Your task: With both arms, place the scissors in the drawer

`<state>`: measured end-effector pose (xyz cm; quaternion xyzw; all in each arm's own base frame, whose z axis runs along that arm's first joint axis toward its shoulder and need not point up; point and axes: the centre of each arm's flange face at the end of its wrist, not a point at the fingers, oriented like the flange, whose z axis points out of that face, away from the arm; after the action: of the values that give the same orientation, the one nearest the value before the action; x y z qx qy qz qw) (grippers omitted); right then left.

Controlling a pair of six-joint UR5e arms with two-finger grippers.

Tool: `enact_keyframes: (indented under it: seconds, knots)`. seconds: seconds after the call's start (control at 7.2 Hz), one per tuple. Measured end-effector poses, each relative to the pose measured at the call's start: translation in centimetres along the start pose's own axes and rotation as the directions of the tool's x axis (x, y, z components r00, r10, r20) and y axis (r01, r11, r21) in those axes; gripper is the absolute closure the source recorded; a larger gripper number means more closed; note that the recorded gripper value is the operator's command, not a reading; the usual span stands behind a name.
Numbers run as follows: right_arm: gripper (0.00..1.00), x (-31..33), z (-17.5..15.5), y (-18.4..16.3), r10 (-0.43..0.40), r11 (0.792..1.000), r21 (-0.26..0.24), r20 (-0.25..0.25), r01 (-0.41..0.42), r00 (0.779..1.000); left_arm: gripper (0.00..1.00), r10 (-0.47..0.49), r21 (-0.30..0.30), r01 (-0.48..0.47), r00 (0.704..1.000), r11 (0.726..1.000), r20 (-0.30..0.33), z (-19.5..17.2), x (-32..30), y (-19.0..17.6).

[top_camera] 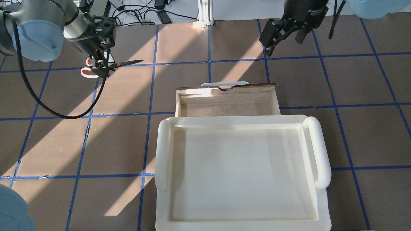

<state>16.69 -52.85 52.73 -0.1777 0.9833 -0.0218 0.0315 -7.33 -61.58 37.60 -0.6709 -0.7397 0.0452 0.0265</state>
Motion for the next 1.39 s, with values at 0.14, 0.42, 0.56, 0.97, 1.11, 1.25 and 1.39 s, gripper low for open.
enact_keyframes:
  seconds: [0.14,0.42,0.56,0.97,1.11,1.25,1.39]
  knots:
    - [0.0,-1.0,-2.0,2.7,0.058,0.998,-0.002,-0.001,-0.058,0.998,1.0,-0.01,0.01,0.01,1.0,1.0,-0.003,-0.3,1.3,-3.7]
    - [0.0,-2.2,-3.4,7.6,0.089,0.995,-0.036,-0.025,-0.089,0.996,1.0,-0.035,0.02,0.036,0.999,0.999,-0.017,-0.2,4.4,-11.1]
    - [0.0,-2.3,-3.8,8.5,0.092,0.995,-0.029,-0.041,-0.093,0.995,1.0,-0.038,0.021,0.039,0.999,0.999,-0.027,0.1,6.1,-14.4]
    - [0.0,-1.9,-3.1,7.8,0.095,0.995,-0.015,-0.045,-0.095,0.995,1.0,0.002,0.022,0.0,0.998,1.0,-0.069,1.9,11.3,-22.6]
    - [0.0,-1.7,-2.5,7.0,0.094,0.995,-0.012,-0.043,-0.094,0.995,1.0,0.014,0.034,-0.01,0.996,0.999,-0.092,2.7,12.6,-23.9]
    - [0.0,-1.4,-2.2,6.4,0.093,0.996,-0.002,-0.046,-0.093,0.995,1.0,0.024,0.044,-0.019,0.993,0.999,-0.115,3.4,13.7,-24.8]
    - [0.0,-1.3,-2.1,6.2,0.094,0.996,0.004,-0.049,-0.094,0.994,1.0,0.031,0.047,-0.025,0.991,0.999,-0.133,4.1,14.5,-25.2]
